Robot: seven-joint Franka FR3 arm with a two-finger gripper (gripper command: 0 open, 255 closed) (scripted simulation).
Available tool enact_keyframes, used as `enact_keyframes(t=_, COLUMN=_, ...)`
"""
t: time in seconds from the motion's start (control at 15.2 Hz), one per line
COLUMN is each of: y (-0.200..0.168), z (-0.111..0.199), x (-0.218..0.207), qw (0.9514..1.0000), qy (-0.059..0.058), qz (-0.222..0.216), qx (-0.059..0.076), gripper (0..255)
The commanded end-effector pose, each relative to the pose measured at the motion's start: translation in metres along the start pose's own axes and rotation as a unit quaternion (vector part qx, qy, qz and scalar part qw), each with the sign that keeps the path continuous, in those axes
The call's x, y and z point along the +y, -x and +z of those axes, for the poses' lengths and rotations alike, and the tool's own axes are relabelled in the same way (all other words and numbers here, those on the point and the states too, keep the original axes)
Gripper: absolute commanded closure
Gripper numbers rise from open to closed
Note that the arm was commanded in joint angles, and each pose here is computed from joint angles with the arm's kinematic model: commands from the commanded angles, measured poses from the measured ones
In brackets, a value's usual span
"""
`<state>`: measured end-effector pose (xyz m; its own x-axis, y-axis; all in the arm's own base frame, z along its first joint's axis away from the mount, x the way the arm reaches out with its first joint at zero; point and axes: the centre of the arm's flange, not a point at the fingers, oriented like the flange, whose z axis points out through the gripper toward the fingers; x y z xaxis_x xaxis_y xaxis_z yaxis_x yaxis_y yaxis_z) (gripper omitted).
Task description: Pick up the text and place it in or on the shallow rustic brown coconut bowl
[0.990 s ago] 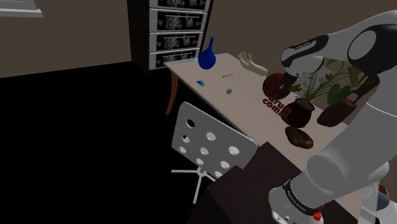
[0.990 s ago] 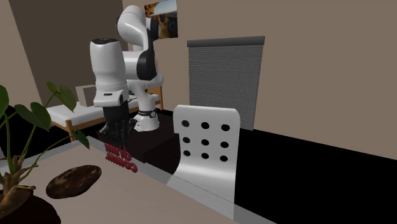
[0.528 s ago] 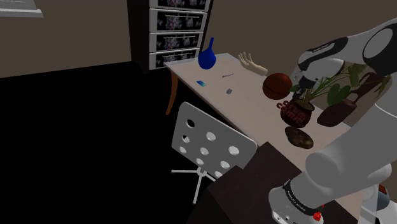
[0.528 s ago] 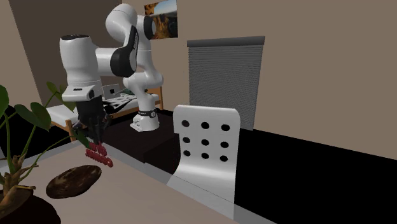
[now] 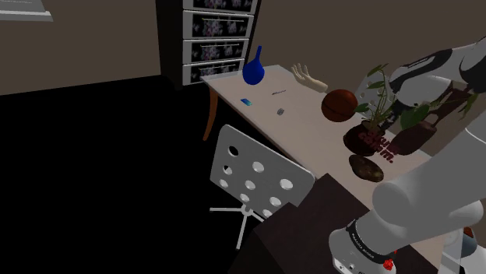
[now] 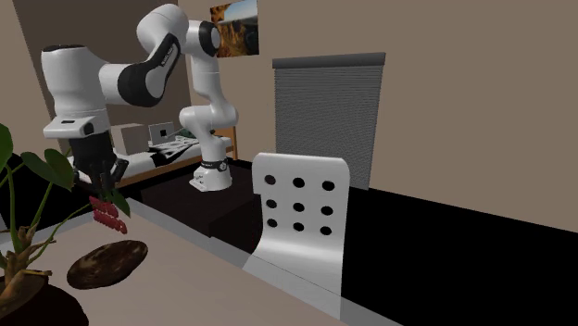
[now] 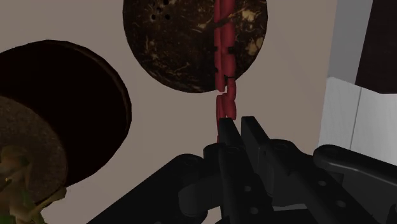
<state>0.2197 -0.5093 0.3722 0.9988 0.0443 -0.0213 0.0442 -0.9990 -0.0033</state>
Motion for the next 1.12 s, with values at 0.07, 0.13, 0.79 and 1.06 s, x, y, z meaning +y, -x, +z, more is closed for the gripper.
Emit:
enact_keyframes(t=0.07, y=0.025, z=0.0, x=0.011, qw=1.0, qy=0.0, qz=-0.001, qx=0.0, gripper=255)
enact_keyframes(t=0.13, y=0.025, z=0.005, x=0.011, qw=1.0, qy=0.0, qz=-0.001, qx=0.0, gripper=255)
enact_keyframes(t=0.79, y=0.024, z=0.058, x=0.011, qw=1.0, qy=0.0, qz=-0.001, qx=0.0, gripper=255)
enact_keyframes(t=1.06, y=0.024, z=0.079, x=0.011, qw=1.0, qy=0.0, qz=-0.001, qx=0.0, gripper=255)
